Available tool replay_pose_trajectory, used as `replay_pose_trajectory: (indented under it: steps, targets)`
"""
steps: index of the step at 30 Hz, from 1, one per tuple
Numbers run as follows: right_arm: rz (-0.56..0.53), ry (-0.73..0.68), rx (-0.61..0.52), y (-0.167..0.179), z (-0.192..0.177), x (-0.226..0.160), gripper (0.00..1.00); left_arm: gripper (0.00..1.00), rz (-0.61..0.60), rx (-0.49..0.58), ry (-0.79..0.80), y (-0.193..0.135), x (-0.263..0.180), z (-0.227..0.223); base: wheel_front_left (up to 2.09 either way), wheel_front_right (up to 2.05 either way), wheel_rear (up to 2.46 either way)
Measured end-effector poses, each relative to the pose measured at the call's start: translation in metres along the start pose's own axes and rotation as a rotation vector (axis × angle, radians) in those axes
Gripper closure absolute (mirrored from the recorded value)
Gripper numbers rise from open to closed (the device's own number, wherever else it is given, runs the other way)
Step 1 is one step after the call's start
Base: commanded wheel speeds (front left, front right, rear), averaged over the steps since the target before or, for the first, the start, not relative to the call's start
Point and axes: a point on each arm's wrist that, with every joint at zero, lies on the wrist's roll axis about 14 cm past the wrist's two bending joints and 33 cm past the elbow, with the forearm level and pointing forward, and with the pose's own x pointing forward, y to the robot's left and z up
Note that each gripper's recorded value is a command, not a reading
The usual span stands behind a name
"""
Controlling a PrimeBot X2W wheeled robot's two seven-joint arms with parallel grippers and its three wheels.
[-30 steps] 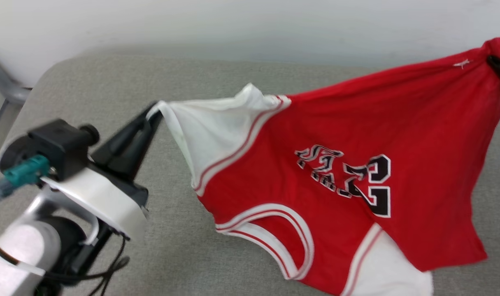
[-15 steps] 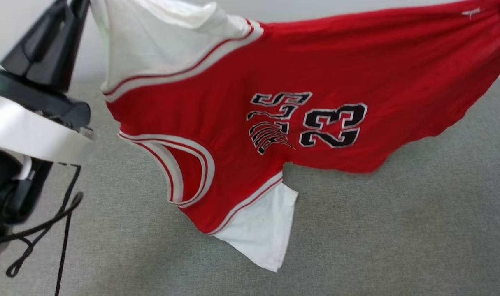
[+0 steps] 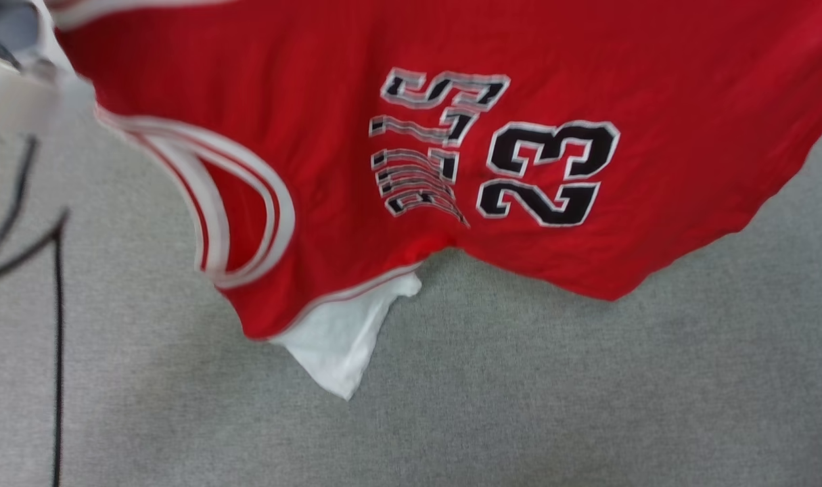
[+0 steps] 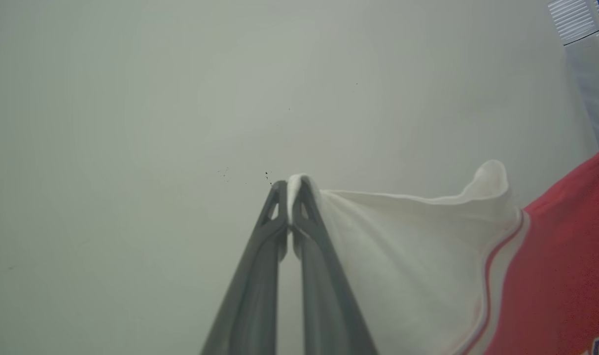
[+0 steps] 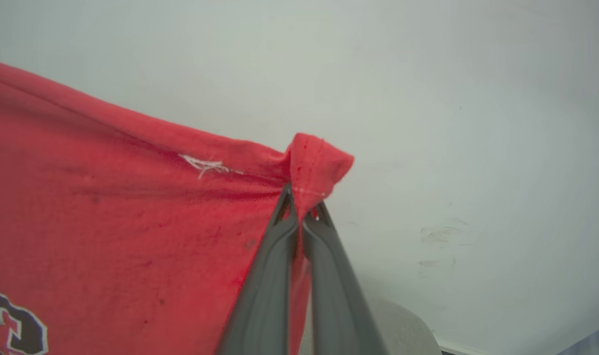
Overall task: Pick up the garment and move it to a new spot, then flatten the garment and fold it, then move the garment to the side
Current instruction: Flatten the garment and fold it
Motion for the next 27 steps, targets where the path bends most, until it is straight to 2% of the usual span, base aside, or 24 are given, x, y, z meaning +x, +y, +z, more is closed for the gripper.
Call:
replay_pose_trajectory:
  steps: [10,16,21,27]
  targets:
    - [-0.051,-0.036,-0.025,-0.021,-0.012,0.058,1.0,1.0,-0.019,0.114,0.053,0.038,0.058,-0.052,0.0,0.0,0.0]
    - [-0.099,-0.087,-0.043,-0.038,-0.021,0.11,1.0,1.0,0.006,0.172,0.093,0.064,0.098,-0.102,0.0,0.0,0.0]
    - [-0.113,-0.111,-0.061,-0.039,-0.043,0.159,1.0,1.0,0.051,0.231,0.069,0.083,0.134,-0.129,0.0,0.0,0.0]
    - [-0.141,-0.14,-0.005,-0.042,-0.067,0.205,1.0,1.0,0.08,0.322,0.029,0.096,0.163,-0.155,0.0,0.0,0.0]
